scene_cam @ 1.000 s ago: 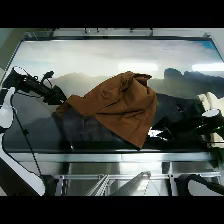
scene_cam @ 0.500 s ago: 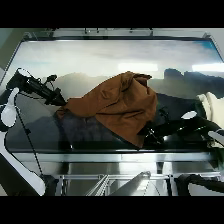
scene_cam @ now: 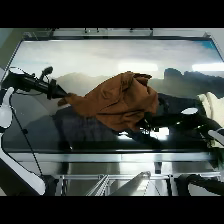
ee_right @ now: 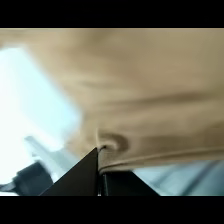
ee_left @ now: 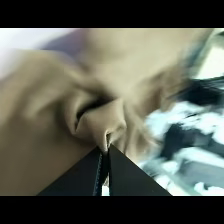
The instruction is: Fold the shirts.
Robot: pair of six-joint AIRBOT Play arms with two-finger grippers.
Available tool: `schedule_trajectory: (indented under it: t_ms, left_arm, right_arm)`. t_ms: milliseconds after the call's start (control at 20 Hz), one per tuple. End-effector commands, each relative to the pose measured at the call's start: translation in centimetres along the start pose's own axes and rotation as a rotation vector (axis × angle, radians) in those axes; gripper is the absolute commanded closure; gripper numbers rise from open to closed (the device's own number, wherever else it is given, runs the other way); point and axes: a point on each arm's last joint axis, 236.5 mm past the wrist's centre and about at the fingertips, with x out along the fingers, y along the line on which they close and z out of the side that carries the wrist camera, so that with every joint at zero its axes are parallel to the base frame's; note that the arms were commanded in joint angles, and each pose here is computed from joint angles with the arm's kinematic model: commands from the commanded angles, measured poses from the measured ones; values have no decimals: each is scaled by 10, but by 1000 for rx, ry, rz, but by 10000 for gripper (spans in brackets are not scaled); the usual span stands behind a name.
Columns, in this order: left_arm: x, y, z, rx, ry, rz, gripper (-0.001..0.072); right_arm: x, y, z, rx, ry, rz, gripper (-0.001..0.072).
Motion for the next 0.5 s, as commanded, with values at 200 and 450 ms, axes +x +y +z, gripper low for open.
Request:
schedule_trajectory:
  t_ms: [200, 450]
  left_arm:
    - [-154, -327, -41, 654, -445, -679, 677]
    - [-224, -499, -204, 1093, -652, -839, 677]
  right_arm:
    - [-244, 201, 43, -555, -584, 205, 696]
    - [-380, 347, -38, -1030, -980, 183, 697]
